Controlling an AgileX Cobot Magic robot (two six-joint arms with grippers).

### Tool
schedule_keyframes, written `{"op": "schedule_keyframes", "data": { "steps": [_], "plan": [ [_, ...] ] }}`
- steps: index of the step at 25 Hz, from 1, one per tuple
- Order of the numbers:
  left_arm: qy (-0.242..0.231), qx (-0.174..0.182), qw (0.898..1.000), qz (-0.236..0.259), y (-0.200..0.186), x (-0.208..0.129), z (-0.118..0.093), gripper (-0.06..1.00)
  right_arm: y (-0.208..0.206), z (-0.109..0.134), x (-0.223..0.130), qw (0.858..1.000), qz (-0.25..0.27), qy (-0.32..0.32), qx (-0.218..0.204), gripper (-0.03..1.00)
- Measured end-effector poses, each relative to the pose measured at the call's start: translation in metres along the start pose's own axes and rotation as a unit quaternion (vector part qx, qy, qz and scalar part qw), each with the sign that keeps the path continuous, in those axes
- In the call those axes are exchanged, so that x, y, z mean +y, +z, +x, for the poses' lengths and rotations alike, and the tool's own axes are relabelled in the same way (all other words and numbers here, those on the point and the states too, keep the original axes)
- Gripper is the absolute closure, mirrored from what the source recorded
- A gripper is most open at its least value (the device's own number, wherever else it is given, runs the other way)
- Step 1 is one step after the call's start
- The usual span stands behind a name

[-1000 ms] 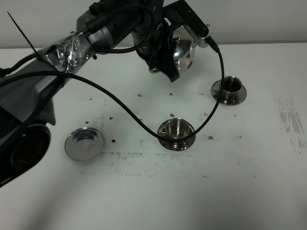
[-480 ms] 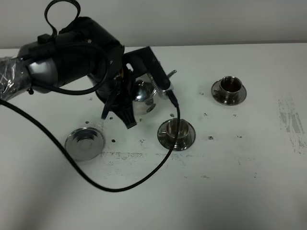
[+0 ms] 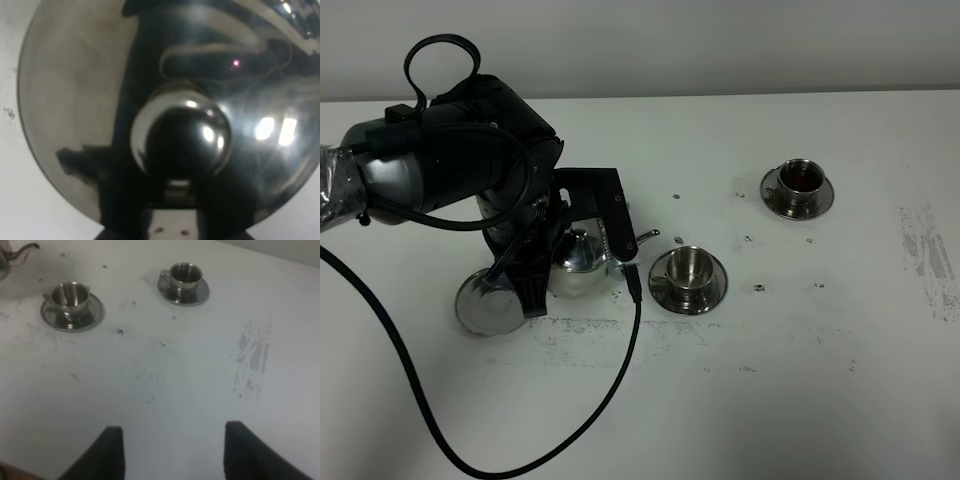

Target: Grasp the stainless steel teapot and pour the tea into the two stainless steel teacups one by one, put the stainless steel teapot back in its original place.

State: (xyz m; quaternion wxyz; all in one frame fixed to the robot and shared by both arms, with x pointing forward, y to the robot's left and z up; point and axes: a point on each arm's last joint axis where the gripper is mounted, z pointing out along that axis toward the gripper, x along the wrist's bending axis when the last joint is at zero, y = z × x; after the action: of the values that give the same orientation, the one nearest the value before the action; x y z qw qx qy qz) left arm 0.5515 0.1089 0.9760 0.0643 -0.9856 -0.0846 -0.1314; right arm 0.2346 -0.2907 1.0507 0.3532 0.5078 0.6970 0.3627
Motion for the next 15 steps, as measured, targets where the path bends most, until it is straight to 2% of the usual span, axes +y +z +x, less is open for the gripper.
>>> {"op": "schedule_keyframes", "data": {
  "steps": [10, 15],
  "plan": [
    [0.058, 0.019, 0.998, -0.022, -0.0002, 0.0042, 0.0032, 0.77, 0.0, 0.0, 0.0, 1.0, 0.0, 0.0, 0.0, 0.54],
    [0.1, 0.046, 0.993, -0.03, -0.0006, 0.0062, 0.0078, 0.77, 0.0, 0.0, 0.0, 1.0, 0.0, 0.0, 0.0, 0.54]
  ]
}}
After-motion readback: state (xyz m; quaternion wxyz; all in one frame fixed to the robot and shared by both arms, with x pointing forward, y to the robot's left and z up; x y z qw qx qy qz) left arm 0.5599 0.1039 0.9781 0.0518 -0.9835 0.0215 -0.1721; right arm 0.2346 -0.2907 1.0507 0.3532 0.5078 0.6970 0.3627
